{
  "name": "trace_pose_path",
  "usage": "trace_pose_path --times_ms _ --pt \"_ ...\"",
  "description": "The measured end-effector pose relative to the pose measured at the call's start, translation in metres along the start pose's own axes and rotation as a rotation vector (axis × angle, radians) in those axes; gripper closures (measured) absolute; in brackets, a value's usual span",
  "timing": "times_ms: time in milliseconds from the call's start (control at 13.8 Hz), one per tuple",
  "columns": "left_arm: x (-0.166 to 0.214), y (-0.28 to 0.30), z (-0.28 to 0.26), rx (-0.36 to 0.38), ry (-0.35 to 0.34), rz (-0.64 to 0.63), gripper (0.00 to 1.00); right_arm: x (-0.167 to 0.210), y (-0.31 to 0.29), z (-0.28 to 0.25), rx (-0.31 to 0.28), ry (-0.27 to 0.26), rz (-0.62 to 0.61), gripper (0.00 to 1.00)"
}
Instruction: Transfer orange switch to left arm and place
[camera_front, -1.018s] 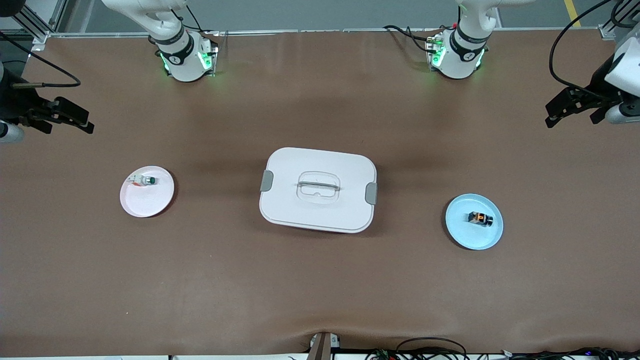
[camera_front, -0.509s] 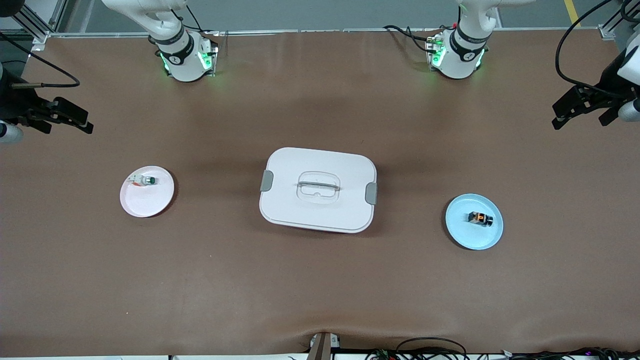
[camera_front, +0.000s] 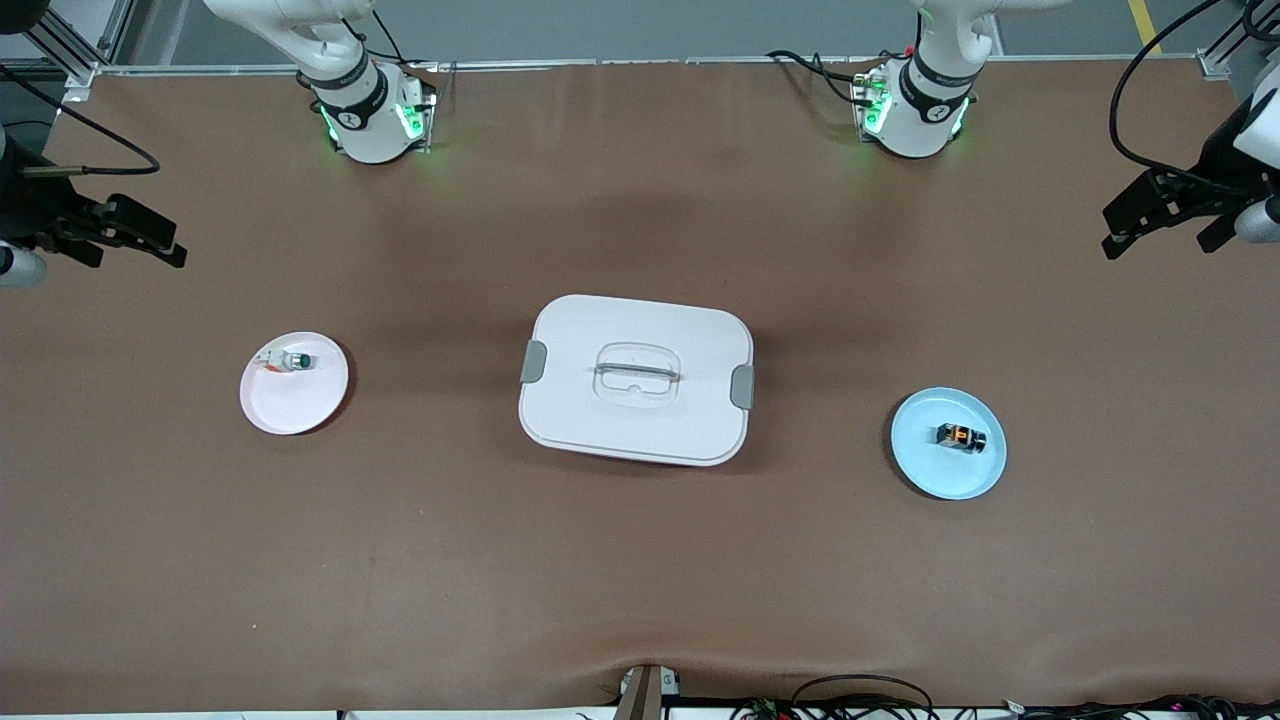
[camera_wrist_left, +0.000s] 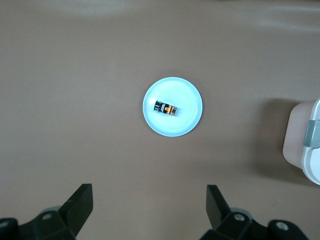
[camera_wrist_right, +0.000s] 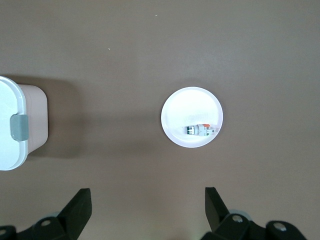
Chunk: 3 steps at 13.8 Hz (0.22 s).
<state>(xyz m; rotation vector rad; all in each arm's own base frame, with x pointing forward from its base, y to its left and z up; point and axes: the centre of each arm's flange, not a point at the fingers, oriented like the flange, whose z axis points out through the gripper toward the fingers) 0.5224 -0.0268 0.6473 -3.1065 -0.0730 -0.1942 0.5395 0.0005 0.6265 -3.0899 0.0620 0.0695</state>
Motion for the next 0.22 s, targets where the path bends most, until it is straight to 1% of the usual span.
trace_pose_path --times_ms 218 --pt "-0.0001 0.0 0.0003 0.0 -0.002 0.0 0.0 0.0 0.0 0.0 0.0 0.0 0.0 0.0"
